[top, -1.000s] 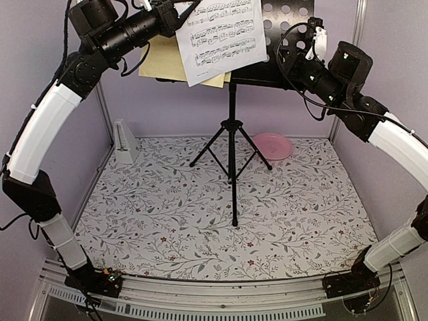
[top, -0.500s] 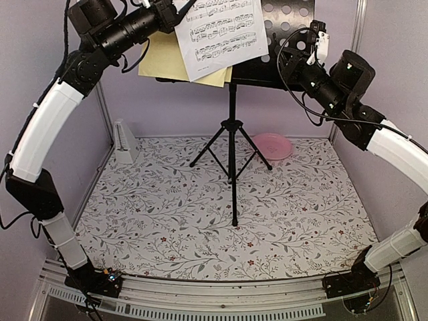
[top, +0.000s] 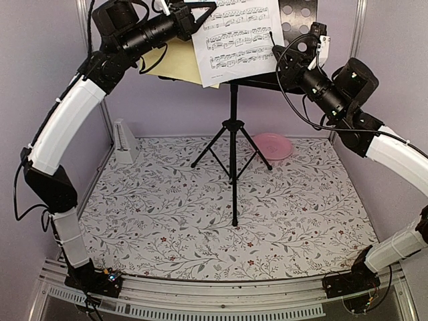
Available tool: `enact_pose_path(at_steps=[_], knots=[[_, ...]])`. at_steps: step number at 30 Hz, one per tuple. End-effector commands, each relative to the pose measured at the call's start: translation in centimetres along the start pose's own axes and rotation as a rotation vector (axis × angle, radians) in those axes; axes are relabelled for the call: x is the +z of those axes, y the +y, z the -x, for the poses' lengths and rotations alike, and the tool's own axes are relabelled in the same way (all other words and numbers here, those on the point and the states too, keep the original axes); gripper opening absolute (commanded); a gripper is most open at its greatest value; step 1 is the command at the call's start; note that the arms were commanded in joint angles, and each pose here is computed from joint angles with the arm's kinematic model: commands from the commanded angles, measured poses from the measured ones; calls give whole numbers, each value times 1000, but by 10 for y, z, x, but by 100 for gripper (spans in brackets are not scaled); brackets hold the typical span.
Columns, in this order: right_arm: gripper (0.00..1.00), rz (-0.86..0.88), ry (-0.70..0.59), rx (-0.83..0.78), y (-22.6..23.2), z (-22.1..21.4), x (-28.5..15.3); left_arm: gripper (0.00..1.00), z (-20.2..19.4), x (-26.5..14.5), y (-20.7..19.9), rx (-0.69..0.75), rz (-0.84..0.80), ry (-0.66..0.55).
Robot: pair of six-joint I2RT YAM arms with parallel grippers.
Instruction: Set up the instrument practice props
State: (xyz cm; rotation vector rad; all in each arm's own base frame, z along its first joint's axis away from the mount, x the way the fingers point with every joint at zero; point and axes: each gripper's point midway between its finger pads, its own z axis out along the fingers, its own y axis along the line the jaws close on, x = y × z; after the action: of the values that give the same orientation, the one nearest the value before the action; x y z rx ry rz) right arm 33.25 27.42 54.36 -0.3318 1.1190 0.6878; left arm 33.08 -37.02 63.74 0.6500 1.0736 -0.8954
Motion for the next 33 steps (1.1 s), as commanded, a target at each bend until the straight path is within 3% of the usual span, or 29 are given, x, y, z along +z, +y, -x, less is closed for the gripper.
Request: enact_pose_path(at_steps=[1,14,16,21,26,33], knots=[[0,80,-36,-51,13,11,-1,0,10,5,-1,16,-47,-59],[0,94,-24,-81,15,9,8,0,-23,36,4,-1,-104,-103],[13,78,-20,-72,13,9,9,0,-26,38,5,-3,-100,-99],[31,68,-19,-71,11,9,9,0,-23,37,7,-3,-91,-109],[45,74,-24,-66,12,13,7,18,-17,33,6,-12,-85,-110],[47,87,-52,-67,16,33,-7,35,-12,17,4,-28,-47,-85]])
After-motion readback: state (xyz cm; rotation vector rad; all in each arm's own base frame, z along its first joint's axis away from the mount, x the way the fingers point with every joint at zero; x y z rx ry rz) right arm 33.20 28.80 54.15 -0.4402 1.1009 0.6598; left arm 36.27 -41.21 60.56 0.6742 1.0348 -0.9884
